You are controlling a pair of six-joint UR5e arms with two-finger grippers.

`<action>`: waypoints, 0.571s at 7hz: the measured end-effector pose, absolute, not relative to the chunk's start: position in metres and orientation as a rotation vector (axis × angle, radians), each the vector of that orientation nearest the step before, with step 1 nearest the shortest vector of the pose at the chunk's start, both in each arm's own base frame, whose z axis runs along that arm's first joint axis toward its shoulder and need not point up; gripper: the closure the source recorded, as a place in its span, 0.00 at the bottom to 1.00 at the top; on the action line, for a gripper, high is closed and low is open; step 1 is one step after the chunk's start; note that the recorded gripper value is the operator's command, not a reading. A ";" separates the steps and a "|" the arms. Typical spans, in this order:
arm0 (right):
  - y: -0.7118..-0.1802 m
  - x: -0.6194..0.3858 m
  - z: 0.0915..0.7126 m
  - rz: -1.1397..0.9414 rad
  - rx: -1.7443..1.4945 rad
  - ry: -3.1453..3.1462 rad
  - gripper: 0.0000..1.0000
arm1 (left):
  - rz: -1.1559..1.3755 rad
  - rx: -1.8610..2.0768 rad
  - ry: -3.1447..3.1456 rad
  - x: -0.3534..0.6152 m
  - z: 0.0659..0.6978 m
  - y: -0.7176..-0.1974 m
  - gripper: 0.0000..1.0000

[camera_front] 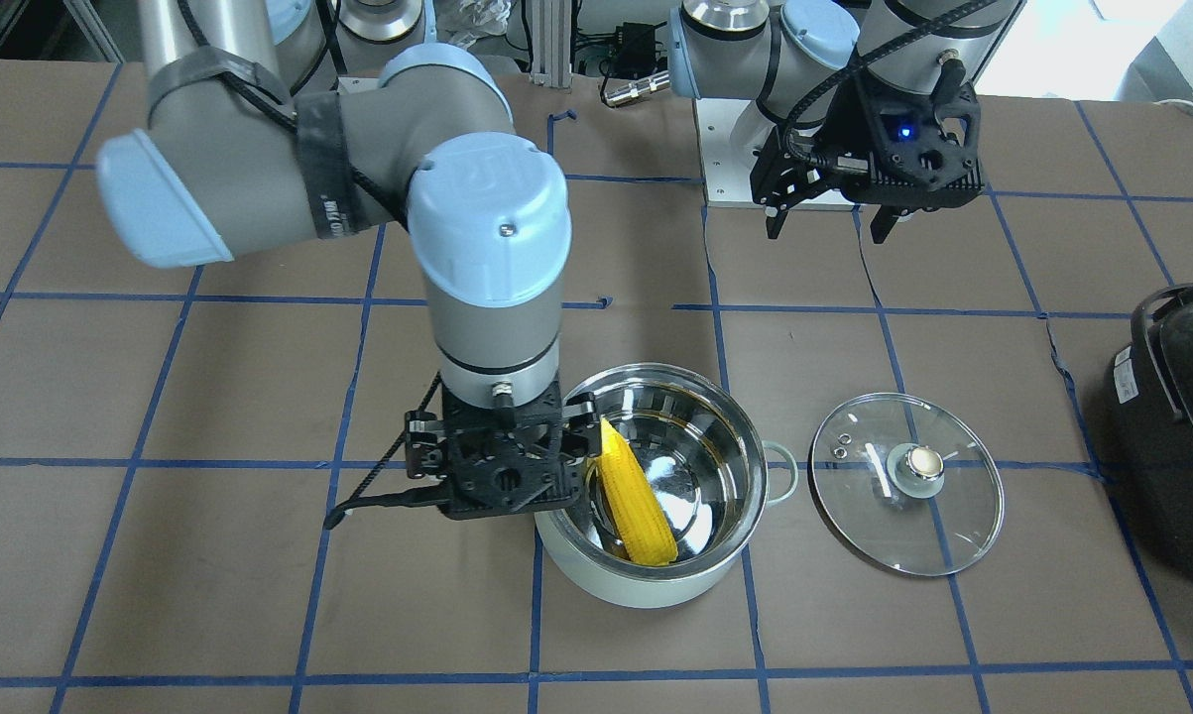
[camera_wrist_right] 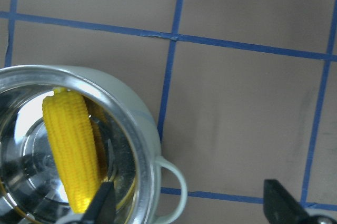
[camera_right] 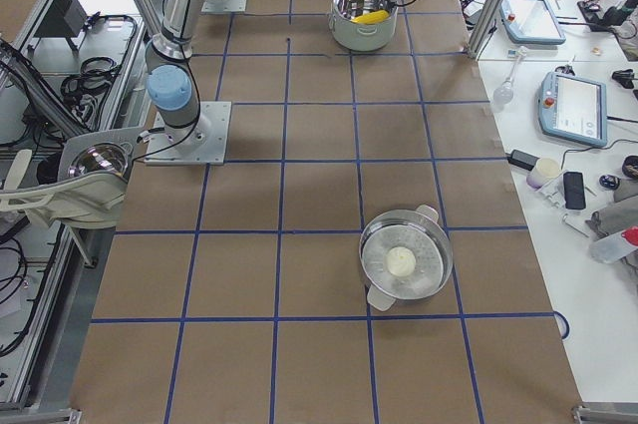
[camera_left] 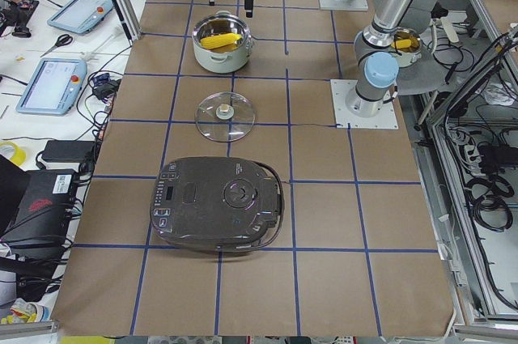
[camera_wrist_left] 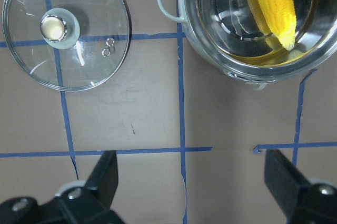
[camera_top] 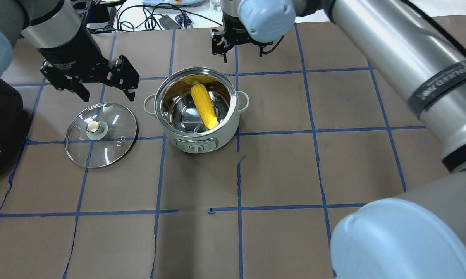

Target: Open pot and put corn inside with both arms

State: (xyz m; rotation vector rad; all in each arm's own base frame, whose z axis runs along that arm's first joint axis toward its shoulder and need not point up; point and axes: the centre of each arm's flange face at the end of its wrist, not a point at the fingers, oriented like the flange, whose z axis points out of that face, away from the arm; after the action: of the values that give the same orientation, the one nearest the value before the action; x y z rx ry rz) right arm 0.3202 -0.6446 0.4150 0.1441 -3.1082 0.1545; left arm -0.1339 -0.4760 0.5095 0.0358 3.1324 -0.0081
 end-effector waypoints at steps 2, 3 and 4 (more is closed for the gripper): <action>-0.632 0.228 0.432 0.097 -0.011 -3.102 0.00 | -0.009 0.034 3.129 -0.134 0.510 -0.476 0.00; -0.611 0.187 0.434 0.066 -0.016 -3.099 0.00 | -0.010 0.034 3.131 -0.134 0.510 -0.476 0.00; -0.585 0.157 0.437 0.052 -0.010 -3.094 0.00 | -0.011 0.035 3.132 -0.134 0.510 -0.476 0.00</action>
State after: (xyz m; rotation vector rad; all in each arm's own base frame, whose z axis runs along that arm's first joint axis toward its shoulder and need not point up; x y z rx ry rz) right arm 0.1569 -0.5855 0.4374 -0.0104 -3.0935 0.0518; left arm -0.1338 -0.4759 0.5103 0.0349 3.1316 -0.0106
